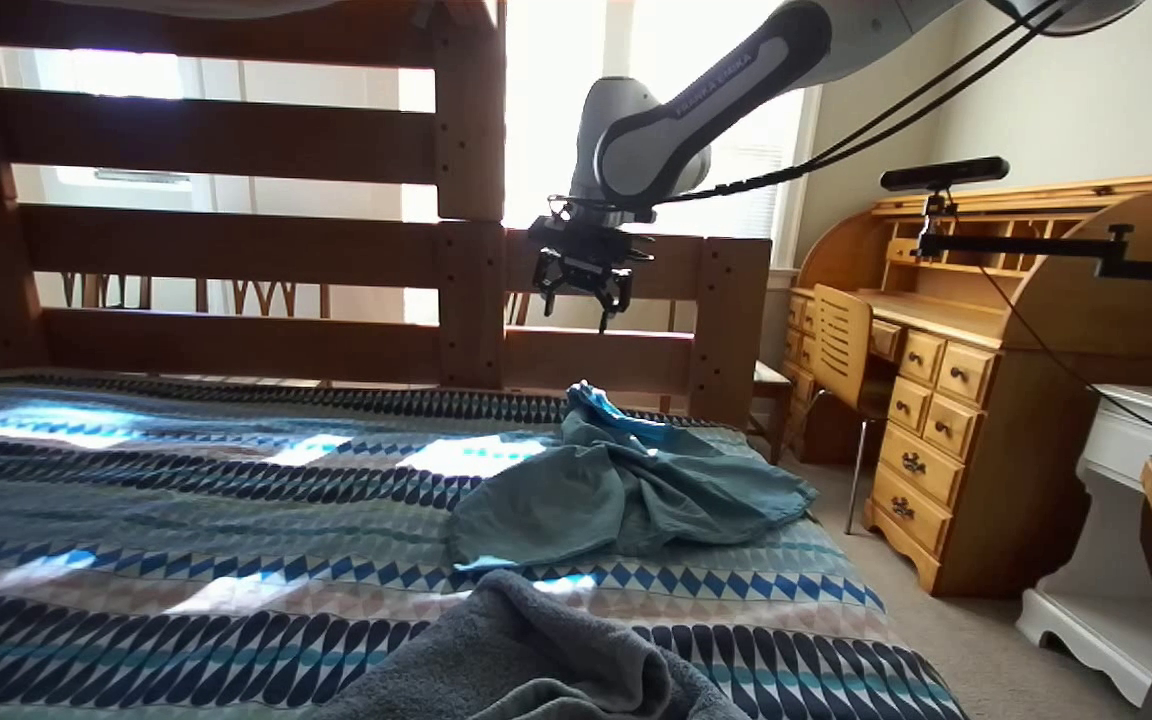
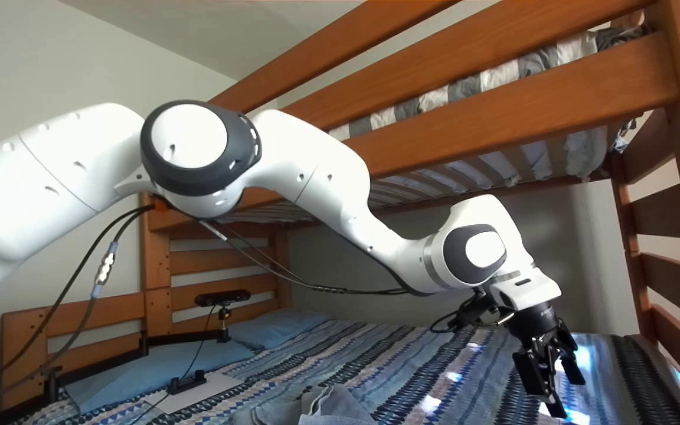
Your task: Unfold the cloth
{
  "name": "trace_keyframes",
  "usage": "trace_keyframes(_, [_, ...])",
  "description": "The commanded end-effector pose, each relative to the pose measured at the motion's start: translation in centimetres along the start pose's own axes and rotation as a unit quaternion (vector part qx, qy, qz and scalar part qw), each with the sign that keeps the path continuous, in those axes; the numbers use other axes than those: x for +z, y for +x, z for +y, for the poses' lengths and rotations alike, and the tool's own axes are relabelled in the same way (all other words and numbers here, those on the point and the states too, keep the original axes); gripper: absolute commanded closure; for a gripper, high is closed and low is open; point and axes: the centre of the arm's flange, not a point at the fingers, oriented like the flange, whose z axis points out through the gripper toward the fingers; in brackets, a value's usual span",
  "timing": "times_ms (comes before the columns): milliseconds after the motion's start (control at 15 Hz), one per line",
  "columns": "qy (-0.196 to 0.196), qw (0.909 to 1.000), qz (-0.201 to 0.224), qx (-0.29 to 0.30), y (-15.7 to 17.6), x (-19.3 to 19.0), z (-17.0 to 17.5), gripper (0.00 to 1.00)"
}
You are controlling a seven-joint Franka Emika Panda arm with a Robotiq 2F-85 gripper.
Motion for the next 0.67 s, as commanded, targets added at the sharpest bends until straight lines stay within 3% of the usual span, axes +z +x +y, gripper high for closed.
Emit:
trace_keyframes(0, [0.003, 0.9981, -0.043, -0.044, -0.4, -4.0, 7.1, 0.0])
trace_keyframes(200, [-0.003, 0.9958, -0.052, -0.076, -0.6, -5.1, 9.1, 0.0])
trace_keyframes(267, [-0.008, 0.9977, -0.029, -0.062, 0.4, -2.3, 3.1, 0.0])
trace_keyframes(600, [-0.015, 0.9964, -0.036, -0.076, 0.1, -3.4, 4.9, 0.0])
